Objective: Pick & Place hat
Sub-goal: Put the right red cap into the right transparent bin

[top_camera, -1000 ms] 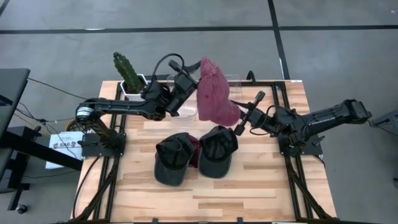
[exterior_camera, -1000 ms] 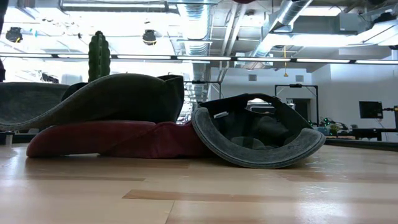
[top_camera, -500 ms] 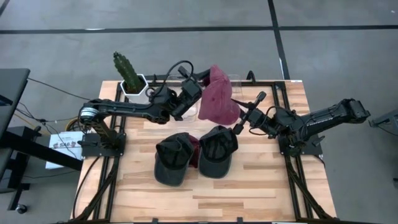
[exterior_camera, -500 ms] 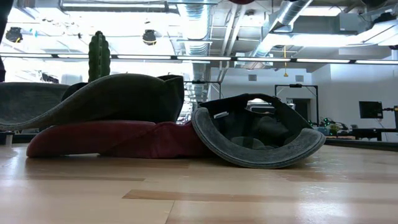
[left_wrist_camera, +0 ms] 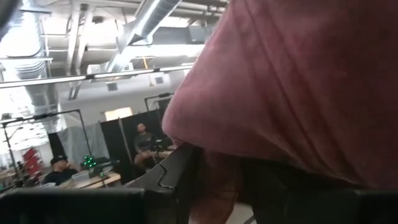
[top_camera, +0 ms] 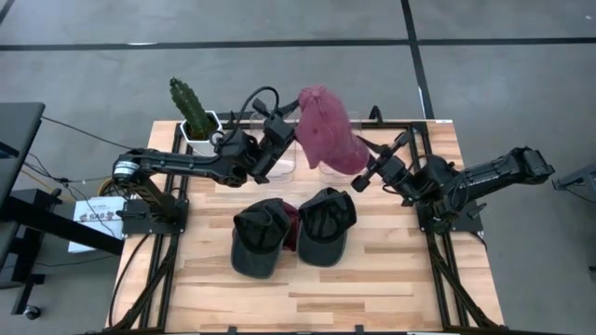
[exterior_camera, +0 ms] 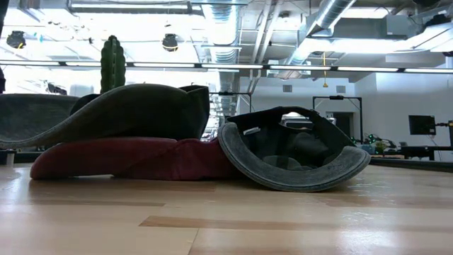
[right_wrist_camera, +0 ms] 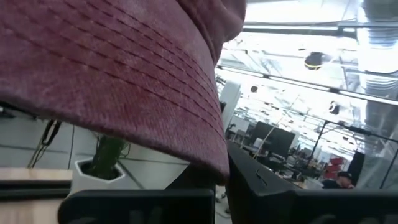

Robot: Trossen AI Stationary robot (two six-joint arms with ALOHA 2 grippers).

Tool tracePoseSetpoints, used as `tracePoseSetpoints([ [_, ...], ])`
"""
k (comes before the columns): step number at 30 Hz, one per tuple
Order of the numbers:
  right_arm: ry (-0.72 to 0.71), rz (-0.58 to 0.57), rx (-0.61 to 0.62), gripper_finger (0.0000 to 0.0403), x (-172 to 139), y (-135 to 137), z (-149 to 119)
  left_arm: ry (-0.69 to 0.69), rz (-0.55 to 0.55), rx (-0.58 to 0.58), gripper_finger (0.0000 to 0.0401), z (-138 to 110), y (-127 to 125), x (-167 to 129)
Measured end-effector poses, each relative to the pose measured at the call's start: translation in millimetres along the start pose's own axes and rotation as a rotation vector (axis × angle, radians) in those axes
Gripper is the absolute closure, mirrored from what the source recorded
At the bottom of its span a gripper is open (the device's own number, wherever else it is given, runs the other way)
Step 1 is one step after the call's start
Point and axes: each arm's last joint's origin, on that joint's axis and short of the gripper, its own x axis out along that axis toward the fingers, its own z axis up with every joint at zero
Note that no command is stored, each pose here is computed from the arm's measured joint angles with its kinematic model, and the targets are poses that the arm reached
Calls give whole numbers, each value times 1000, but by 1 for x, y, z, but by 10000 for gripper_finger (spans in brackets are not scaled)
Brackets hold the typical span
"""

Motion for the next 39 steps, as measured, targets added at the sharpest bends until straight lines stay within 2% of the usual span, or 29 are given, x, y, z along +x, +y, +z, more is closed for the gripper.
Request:
tracePoseSetpoints([
  [6,-27,-41,-3,402,0,-5,4,44,16,30,279,-3,-1,0],
  [20,-15,-113,-53,402,-1,-11,7,206,167,266,279,-3,9,-2],
  [25,-6,-116,-69,402,-1,-11,7,199,221,212,279,19,37,-8],
  [29,7,-108,-84,402,-2,-9,7,158,268,79,279,42,67,-16],
  [32,-3,-92,-77,402,-4,-7,9,137,284,-6,279,50,79,-19],
  [36,-23,-68,-72,402,-6,-5,10,124,262,-51,279,47,72,-19],
  [39,-31,-60,-69,402,-7,-4,11,133,222,-10,279,36,54,-15],
])
